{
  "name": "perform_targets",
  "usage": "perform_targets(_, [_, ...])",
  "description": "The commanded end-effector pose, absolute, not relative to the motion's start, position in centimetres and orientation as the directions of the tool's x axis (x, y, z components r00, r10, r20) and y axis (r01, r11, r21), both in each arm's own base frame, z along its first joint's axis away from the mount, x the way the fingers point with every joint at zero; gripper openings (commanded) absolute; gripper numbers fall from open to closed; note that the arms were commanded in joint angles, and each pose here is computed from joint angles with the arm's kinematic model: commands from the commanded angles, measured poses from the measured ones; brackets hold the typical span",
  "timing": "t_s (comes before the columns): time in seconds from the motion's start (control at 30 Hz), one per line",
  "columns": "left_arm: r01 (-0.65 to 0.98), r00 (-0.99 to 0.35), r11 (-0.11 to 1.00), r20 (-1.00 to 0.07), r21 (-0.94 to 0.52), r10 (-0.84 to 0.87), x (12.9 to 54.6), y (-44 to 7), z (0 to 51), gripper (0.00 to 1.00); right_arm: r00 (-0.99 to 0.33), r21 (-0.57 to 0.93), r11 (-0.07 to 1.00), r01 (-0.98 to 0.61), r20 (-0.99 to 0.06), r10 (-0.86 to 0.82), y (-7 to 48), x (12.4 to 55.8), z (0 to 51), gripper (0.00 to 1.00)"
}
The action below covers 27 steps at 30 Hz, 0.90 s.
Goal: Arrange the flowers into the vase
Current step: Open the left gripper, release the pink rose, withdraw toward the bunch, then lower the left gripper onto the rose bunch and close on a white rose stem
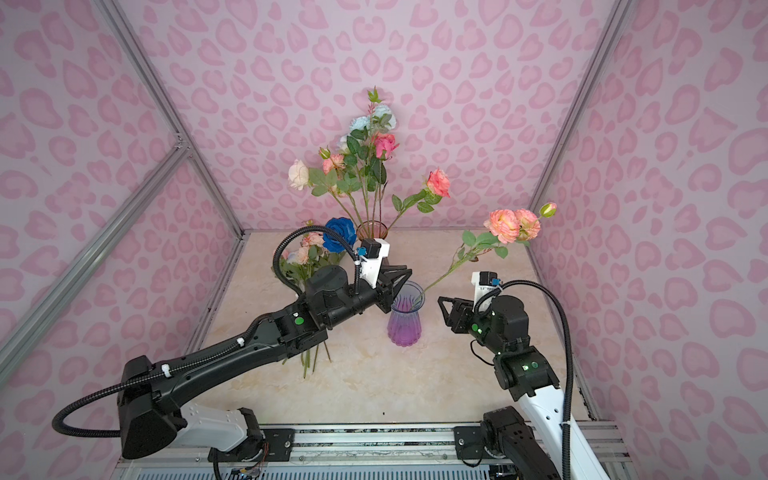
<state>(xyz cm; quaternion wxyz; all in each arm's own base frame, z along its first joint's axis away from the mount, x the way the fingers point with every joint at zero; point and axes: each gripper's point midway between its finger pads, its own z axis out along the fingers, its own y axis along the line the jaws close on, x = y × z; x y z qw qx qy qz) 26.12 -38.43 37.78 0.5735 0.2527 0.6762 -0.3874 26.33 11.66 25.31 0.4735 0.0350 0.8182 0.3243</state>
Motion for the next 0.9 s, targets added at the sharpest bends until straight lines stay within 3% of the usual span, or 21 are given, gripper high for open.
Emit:
perform_targets(0.0, [0.780,-0.173,0.587,-0.976,-0.217,-0.131,25.5,-36.7,39.8,0.20,-0.537,0.555,0.789,-0.264,-0.764,0.358,11.6,26.1,25.7,0.54])
perform_targets(0.23, [0.712,-0.145,0.679,-0.984,-0.177,-0.105,23.6,-30.4,40.4,0.19,-0.541,0.558,0.794,-0.242,-0.757,0.367,11.2,25.6,23.6,0.54])
perform_targets(0.4, [0.556,-0.198,0.807,-0.975,-0.198,-0.103,23.6,-24.5,36.1,0.19,-0.567,0.569,0.787,-0.239,-0.740,0.362,11.6,25.8,22.6,0.54])
perform_targets(0.5, [0.335,-0.323,0.898,-0.930,-0.283,-0.173,26.0,-19.7,30.2,0.18,-0.573,0.577,0.782,-0.236,-0.733,0.368,11.8,26.2,22.1,0.54])
perform_targets(0.63, [0.042,-0.509,0.910,-0.793,-0.412,-0.335,29.3,-13.7,22.7,0.20,-0.582,0.580,0.781,-0.231,-0.726,0.367,12.1,26.7,21.5,0.54])
perform_targets(0.77, [-0.132,-0.563,0.896,-0.712,-0.424,-0.420,32.7,-10.7,19.7,0.31,-0.584,0.579,0.782,-0.232,-0.726,0.364,12.2,27.1,21.3,0.54])
perform_targets(0.87, [-0.214,-0.583,0.894,-0.684,-0.393,-0.440,36.3,-9.2,17.7,0.32,-0.580,0.581,0.781,-0.230,-0.726,0.369,12.2,27.3,21.1,0.54])
